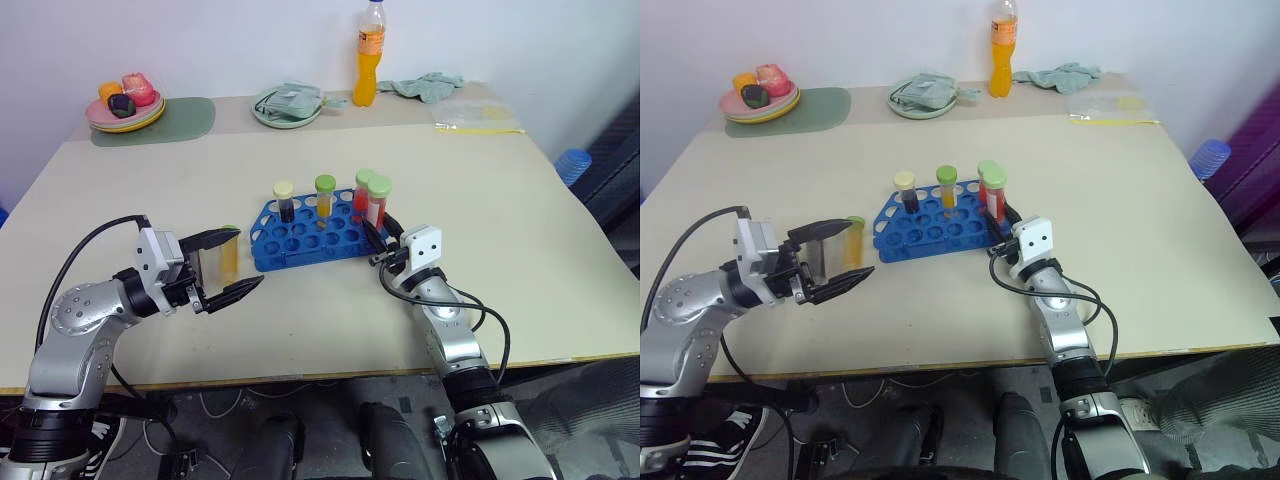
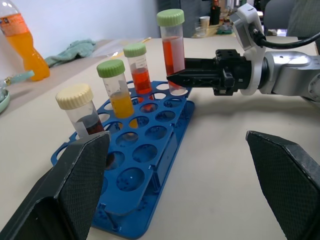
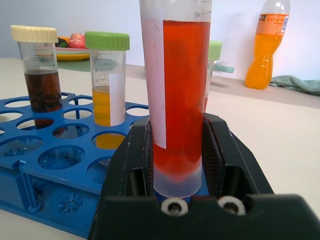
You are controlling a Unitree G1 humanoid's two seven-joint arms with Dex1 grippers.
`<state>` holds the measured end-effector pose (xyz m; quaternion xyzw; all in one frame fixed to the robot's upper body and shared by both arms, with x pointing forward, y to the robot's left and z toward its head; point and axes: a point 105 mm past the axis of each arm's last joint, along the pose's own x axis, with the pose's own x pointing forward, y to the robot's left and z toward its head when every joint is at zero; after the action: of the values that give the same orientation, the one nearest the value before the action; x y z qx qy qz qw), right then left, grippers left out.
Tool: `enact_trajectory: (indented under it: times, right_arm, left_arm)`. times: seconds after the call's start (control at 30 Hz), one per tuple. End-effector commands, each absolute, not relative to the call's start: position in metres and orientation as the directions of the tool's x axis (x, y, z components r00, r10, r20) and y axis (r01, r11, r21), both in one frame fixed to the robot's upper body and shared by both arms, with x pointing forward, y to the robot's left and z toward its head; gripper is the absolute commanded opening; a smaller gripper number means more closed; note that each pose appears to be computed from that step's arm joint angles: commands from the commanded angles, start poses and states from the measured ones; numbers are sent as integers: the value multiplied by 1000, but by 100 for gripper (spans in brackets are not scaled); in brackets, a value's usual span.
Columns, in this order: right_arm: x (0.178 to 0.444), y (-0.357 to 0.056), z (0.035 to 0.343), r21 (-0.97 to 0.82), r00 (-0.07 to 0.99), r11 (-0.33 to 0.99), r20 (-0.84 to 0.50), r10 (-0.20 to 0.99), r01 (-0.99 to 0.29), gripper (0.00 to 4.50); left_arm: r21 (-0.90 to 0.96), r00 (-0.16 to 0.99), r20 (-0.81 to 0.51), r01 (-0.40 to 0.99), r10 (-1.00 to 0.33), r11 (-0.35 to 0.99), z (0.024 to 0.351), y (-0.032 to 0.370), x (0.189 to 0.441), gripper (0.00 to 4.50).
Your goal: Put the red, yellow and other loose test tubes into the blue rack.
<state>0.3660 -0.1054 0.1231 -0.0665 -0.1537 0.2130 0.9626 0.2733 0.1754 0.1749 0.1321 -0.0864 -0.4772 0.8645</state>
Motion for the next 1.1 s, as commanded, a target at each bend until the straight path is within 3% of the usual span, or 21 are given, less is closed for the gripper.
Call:
enact_trajectory:
  times: [0.03,0.63,0.87,0.9,1.1]
  right_arm:
    - [363,-102,126,-187,856,901,285,432,-392,84]
    - [368,-99,124,-176,852,894,273,447,-412,84]
    - [367,-104,128,-183,842,883,270,468,-432,420]
    - [367,-105,128,-192,843,882,265,469,-430,440]
    - [363,-115,134,-203,838,877,263,477,-436,440]
  left_arm:
    - [343,531,45,788,-846,512,188,177,271,450]
    - [347,531,44,786,-847,511,188,175,272,450]
    - [351,536,38,783,-843,513,187,176,270,450]
    - [350,537,37,783,-843,514,186,176,270,450]
    - [335,548,51,778,-835,531,186,179,270,450]
